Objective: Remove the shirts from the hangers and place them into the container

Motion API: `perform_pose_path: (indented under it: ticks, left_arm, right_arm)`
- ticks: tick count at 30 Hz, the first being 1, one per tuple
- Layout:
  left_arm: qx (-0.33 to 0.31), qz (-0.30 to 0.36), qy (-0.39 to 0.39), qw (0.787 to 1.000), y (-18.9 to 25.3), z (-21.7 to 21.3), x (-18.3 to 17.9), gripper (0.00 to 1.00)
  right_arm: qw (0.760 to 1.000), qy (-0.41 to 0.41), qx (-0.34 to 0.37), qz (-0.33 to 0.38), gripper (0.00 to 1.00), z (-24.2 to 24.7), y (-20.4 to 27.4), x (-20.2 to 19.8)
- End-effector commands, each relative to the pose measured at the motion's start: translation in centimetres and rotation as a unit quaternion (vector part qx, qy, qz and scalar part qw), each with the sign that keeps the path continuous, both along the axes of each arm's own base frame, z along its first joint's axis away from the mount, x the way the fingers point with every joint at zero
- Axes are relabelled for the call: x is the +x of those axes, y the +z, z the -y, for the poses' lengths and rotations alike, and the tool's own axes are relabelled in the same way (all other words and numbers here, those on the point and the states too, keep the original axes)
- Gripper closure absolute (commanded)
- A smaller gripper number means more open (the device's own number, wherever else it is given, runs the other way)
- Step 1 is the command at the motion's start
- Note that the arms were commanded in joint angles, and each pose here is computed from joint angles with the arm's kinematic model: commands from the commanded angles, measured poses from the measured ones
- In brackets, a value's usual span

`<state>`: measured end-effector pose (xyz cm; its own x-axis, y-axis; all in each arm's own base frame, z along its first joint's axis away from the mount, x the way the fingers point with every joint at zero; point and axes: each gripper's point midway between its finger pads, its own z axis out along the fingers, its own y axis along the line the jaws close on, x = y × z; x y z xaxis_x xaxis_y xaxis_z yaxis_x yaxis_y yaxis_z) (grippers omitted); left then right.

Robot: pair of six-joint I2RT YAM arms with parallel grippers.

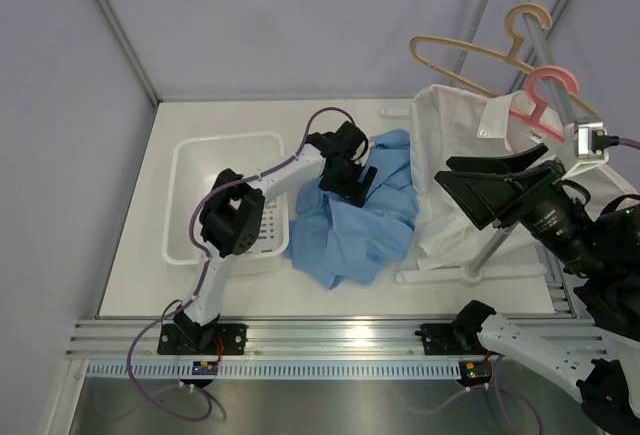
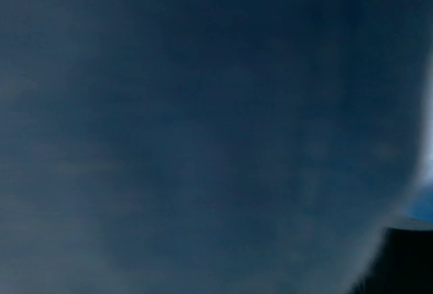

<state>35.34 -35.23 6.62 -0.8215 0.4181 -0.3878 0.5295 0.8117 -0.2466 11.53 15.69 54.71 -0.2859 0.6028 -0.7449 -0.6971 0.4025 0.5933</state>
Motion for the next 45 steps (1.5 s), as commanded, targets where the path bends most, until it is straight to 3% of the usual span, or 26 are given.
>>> perform_pose_path:
  ticks: [1,3,4,6,7,8,12,14,17,19,20,21,23,25,26,30,33,37,45]
  left_arm:
    - [0.027,0.002,-0.009,1.0,-0.7,0.6,-2.0,0.21]
    - [0.063,-0.012,-0.001,0.998,-2.4,-0.6,-2.6,0.32]
    - [0.082,-0.008,0.006,0.997,-3.0,-1.3,-2.5,0.51]
    - [0.104,-0.005,0.015,0.994,-3.7,-2.3,-2.5,0.69]
    - [0.105,-0.004,0.017,0.994,-3.6,-2.4,-2.5,0.97]
    - [0.114,0.01,0.026,0.993,-3.4,-2.9,-2.0,1.0]
    - [0.098,0.103,0.066,0.988,1.8,-3.9,2.0,1.0]
    - [0.052,0.176,0.086,0.979,8.7,-4.4,3.9,1.0]
    - [-0.007,0.331,0.126,0.935,22.5,-7.1,7.4,1.0]
    - [-0.054,0.416,0.158,0.894,31.0,-9.7,8.3,1.0]
    - [-0.1,0.472,0.172,0.859,37.0,-11.2,7.6,1.0]
    - [-0.121,0.5,0.185,0.838,40.2,-13.1,7.7,1.0]
    - [-0.18,0.581,0.202,0.768,49.1,-16.1,5.5,1.0]
    - [-0.2,0.637,0.205,0.715,54.5,-18.5,3.4,1.0]
    - [-0.212,0.678,0.202,0.674,58.2,-19.9,1.2,1.0]
    - [-0.233,0.753,0.21,0.579,65.2,-23.9,-5.0,1.0]
    - [-0.226,0.782,0.229,0.533,68.3,-27.0,-8.9,1.0]
    - [-0.203,0.798,0.242,0.513,68.9,-29.6,-11.9,1.0]
    - [-0.208,0.78,0.235,0.541,66.6,-30.7,-14.5,1.0]
  right_arm:
    - [1.0,-0.002,-0.02,-0.017,0.07,-0.8,-1.9,0.9]
    - [1.0,-0.002,-0.017,-0.02,0.07,-0.8,-2.1,0.9]
    - [1.0,-0.002,-0.017,-0.021,0.07,-0.8,-2.3,1.0]
    - [1.0,-0.006,-0.012,-0.021,0.07,-0.5,-2.2,0.8]
    - [1.0,-0.007,-0.012,-0.023,0.07,-0.4,-2.4,0.9]
    - [1.0,-0.01,-0.01,-0.022,0.07,-0.2,-2.4,0.7]
    - [0.999,-0.016,-0.013,-0.026,0.07,0.3,-2.7,0.6]
    - [0.999,-0.019,-0.015,-0.028,0.07,0.7,-2.9,0.3]
    - [0.999,-0.024,-0.018,-0.03,0.07,1.3,-3.2,-0.1]
    - [0.999,-0.026,-0.019,-0.03,0.07,1.7,-3.2,-0.4]
    - [0.999,-0.026,-0.024,-0.031,0.07,1.7,-3.4,-0.5]
    - [0.999,-0.026,-0.026,-0.031,0.07,1.8,-3.4,-0.6]
    - [0.998,-0.038,-0.029,-0.035,0.07,2.2,-3.6,-0.4]
    - [0.998,-0.041,-0.035,-0.04,0.07,2.2,-4.1,-0.3]
    - [0.998,-0.043,-0.037,-0.038,0.07,2.3,-4.1,-0.2]
    - [0.997,-0.044,-0.04,-0.04,0.07,2.3,-4.5,-0.2]
    - [0.997,-0.042,-0.043,-0.043,0.07,2.1,-4.9,0.0]
    - [0.998,-0.035,-0.041,-0.043,0.07,1.6,-5.2,0.0]
    - [0.997,-0.008,-0.046,-0.056,0.07,-0.4,-6.5,0.8]
